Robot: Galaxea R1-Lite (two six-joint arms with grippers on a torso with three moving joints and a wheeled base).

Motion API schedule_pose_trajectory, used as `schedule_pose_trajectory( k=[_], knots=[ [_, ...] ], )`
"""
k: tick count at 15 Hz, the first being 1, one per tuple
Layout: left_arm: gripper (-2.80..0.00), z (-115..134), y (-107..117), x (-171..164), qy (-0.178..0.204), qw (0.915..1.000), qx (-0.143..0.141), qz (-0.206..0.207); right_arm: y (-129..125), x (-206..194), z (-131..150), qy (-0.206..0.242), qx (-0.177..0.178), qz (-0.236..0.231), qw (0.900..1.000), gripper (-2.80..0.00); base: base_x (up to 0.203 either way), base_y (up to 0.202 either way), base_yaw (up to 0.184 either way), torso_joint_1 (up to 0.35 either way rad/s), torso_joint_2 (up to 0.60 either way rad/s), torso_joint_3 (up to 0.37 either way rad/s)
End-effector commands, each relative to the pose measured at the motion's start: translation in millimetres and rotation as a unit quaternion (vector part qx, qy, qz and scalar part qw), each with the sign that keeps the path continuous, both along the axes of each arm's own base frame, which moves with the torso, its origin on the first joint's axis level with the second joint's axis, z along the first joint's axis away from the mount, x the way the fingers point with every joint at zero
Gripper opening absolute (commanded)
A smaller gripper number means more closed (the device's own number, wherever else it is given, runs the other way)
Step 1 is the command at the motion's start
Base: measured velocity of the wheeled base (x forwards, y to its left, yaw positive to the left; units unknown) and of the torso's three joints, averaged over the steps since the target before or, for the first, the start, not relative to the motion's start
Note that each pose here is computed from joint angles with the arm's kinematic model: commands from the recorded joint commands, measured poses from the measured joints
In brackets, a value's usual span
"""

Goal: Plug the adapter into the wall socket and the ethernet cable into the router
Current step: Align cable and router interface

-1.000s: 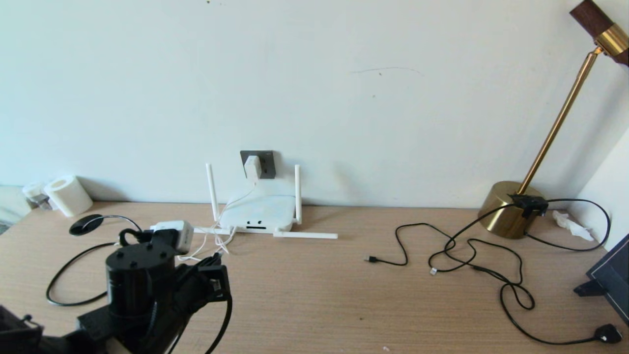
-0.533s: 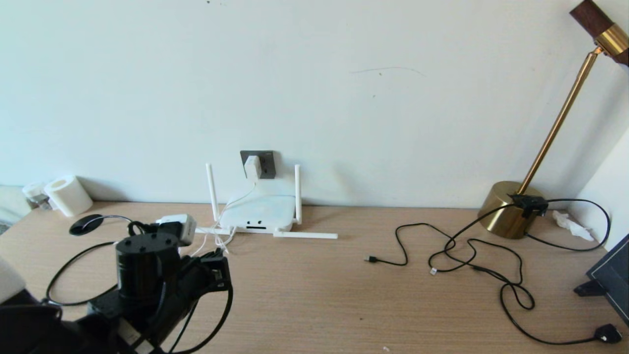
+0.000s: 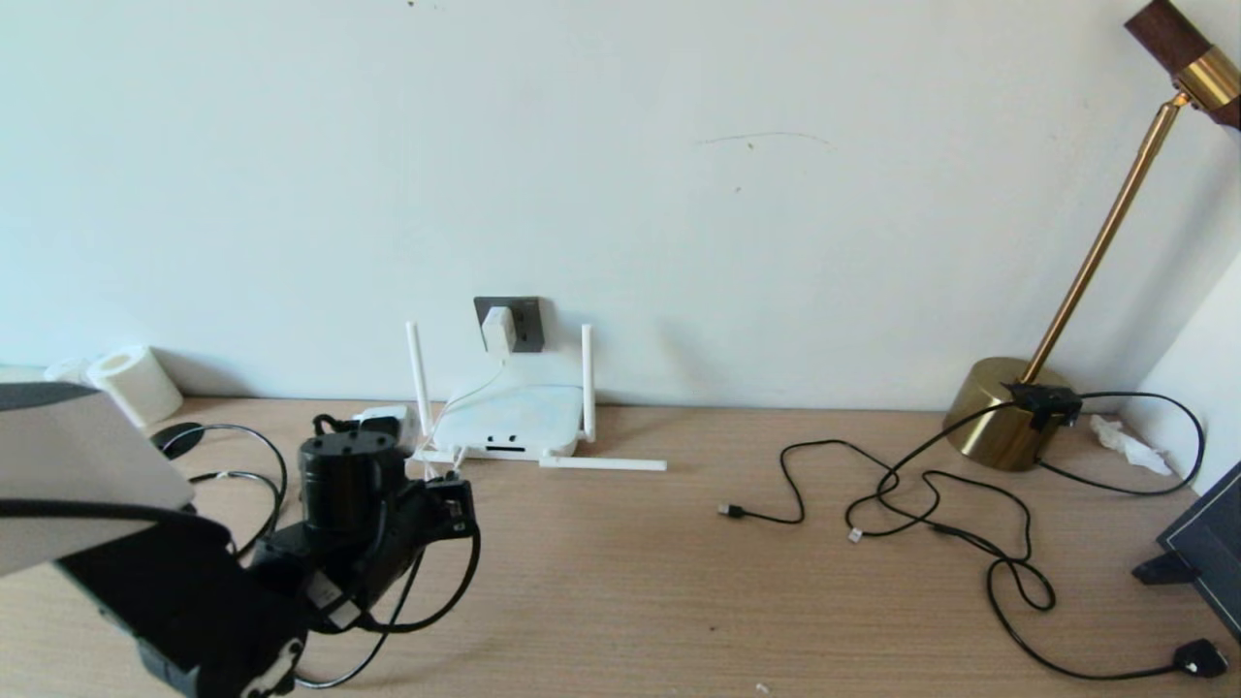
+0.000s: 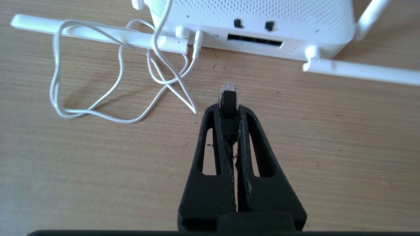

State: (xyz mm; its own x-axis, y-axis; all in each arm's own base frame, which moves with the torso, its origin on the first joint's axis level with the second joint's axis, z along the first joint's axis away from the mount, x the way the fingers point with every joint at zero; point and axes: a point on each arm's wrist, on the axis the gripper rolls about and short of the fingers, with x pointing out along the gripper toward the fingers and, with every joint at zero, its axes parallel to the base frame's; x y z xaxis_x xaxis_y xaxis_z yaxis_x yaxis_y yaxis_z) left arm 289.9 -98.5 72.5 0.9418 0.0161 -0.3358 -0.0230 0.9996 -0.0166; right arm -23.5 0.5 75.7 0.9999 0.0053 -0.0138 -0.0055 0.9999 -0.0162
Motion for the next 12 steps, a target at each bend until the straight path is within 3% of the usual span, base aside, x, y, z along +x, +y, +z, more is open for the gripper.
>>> schedule_pose_trajectory(
  k=[1,6,12],
  knots=[
    [-2.80,-15.6,-3.4,9.5,0.014,0.9998,0.011,0.000,0.0,0.1,0.0,0.001,0.000,0.000,1.000,-2.80,0.000,0.000,0.000,0.000,0.00,0.000],
    [-2.80,-25.6,-0.9,22.8,-0.012,0.9994,0.033,0.000,0.0,0.1,0.0,0.001,0.000,0.000,1.000,-2.80,0.000,0.000,0.000,0.000,0.00,0.000],
    [-2.80,-27.1,-3.2,29.5,-0.016,0.9992,0.037,-0.001,0.0,0.1,0.0,0.001,0.000,0.000,1.000,-2.80,0.000,0.000,0.000,0.000,0.00,0.000]
  ],
)
